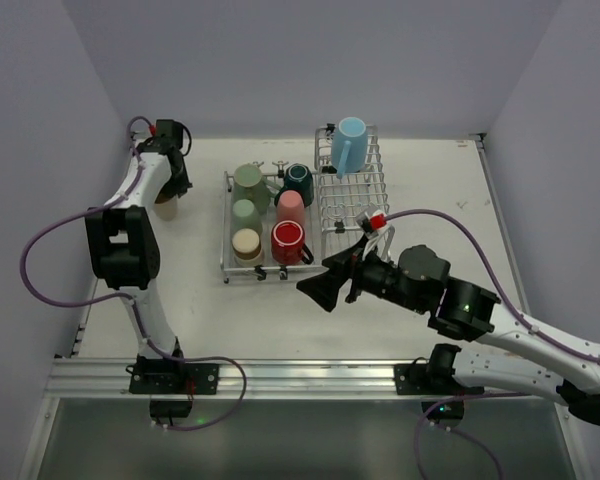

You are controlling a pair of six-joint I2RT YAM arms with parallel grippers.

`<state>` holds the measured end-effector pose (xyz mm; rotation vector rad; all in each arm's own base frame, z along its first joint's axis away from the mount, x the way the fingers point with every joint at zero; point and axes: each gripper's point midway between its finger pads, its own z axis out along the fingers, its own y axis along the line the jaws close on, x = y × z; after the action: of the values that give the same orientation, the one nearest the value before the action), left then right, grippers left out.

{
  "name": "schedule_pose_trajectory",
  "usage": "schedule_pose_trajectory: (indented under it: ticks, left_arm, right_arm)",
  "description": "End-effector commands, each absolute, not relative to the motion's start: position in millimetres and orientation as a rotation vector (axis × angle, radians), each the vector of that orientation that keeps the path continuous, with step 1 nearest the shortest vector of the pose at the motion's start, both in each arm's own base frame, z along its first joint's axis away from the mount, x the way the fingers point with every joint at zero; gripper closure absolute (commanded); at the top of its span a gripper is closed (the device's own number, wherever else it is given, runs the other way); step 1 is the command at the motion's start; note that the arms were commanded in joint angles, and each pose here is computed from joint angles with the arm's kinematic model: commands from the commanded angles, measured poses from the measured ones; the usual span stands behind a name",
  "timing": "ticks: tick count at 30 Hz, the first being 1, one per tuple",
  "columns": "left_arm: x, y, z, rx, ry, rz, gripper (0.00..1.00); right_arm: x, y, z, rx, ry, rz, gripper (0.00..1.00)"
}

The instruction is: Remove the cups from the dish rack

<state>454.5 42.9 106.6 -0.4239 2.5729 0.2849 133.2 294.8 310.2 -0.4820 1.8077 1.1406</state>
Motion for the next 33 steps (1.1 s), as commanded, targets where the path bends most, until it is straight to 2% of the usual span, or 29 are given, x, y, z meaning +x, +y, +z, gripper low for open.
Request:
schedule_pose_trajectory:
  ticks: [1,5,8,9,12,20,27,33]
  left_arm:
    - [462.6,57.0,118.7,-0.414,2.581,0.258,1.00]
    - [464.5,61.3,109.1,-0.443,2.599,0.204,0.98]
    - [464.6,65.8,103.9,-0.460,2.610,0.170,0.83]
    - [464.8,66.9,102.9,-0.464,2.611,0.164,0.72]
    - [464.2,71.3,102.8,-0.475,2.613,0.153,0.57]
    - [468.8,73.3,134.7,-0.495,2.536,0.130,0.26]
    - [474.0,64.9,228.1,-0.504,2.275,0.030,0.11]
    - [462.8,45.2,297.2,-0.473,2.061,-0.115,0.08]
  right_arm:
    - [138.6,290.3,302.8,-0.491,1.817,1.070,0.01]
    - [139.5,293.0,302.4,-0.501,1.824,1.064,0.01]
    - [140.5,293.5,303.0,-0.502,1.825,1.058,0.01]
    - [142.3,292.7,303.9,-0.496,1.824,1.047,0.01]
    - [147.3,288.4,306.6,-0.480,1.824,1.009,0.01]
    - [150.3,278.7,326.0,-0.488,1.800,0.960,0.01]
    - [164.0,262.1,353.3,-0.433,1.751,0.873,0.01]
    - [187.7,250.0,364.8,-0.389,1.760,0.781,0.01]
